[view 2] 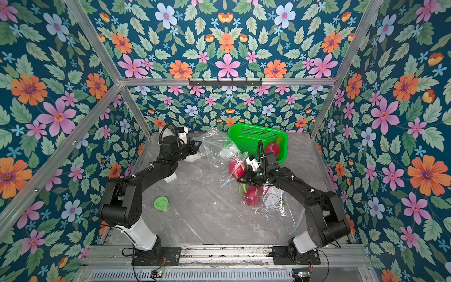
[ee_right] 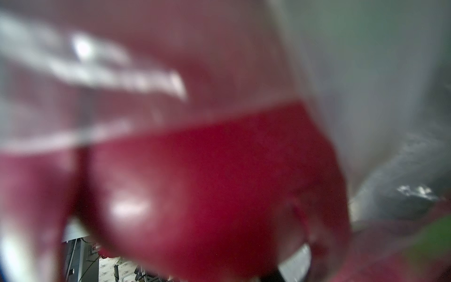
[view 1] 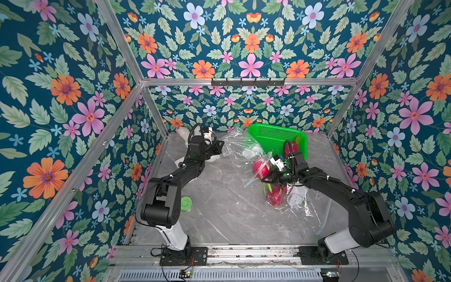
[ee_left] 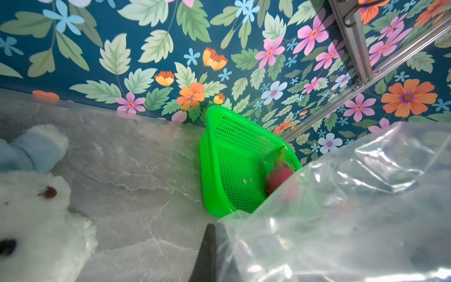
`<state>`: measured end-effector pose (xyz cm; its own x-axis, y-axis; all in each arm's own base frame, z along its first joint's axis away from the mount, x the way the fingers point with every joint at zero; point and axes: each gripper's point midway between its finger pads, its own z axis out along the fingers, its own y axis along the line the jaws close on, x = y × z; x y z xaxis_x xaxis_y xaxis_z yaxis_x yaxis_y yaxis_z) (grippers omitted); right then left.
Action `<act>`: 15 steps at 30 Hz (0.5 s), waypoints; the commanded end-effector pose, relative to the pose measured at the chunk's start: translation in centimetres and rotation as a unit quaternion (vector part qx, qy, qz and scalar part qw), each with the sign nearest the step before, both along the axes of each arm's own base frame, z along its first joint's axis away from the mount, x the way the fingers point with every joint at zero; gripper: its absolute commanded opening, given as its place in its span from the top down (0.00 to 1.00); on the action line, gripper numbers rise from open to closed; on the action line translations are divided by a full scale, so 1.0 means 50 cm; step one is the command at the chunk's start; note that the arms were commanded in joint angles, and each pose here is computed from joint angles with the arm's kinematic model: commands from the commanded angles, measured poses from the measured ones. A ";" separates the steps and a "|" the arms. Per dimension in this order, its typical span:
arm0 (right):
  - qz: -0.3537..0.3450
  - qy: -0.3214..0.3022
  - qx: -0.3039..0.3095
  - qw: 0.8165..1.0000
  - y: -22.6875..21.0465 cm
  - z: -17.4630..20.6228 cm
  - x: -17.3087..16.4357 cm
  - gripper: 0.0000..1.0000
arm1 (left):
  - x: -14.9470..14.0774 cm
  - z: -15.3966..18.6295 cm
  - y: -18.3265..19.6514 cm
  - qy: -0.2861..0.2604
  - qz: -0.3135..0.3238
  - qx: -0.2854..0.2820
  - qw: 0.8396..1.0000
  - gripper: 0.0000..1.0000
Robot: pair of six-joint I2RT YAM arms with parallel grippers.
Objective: Open the zip-top bag and take out the dragon fruit
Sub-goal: Pick up the dragon fruit from the zipper food storage bag.
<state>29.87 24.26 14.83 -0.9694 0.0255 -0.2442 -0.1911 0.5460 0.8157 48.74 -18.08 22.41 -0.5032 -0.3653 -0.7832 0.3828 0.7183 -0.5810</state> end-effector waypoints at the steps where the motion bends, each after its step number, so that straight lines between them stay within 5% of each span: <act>1: 0.019 -0.005 -0.023 1.000 -0.009 -0.003 -0.020 1.00 | 0.016 0.008 0.026 -0.009 0.025 0.009 1.000 1.00; 15: -0.034 -0.037 -0.041 0.998 -0.074 0.027 0.010 1.00 | -0.036 -0.109 0.115 0.060 0.088 0.050 0.993 1.00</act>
<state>30.00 21.31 15.65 -0.9571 0.0516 -0.2852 -0.1965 0.6077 0.7695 47.48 -13.27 17.72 -0.5364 -0.3900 -0.7484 0.2103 0.7971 -0.5661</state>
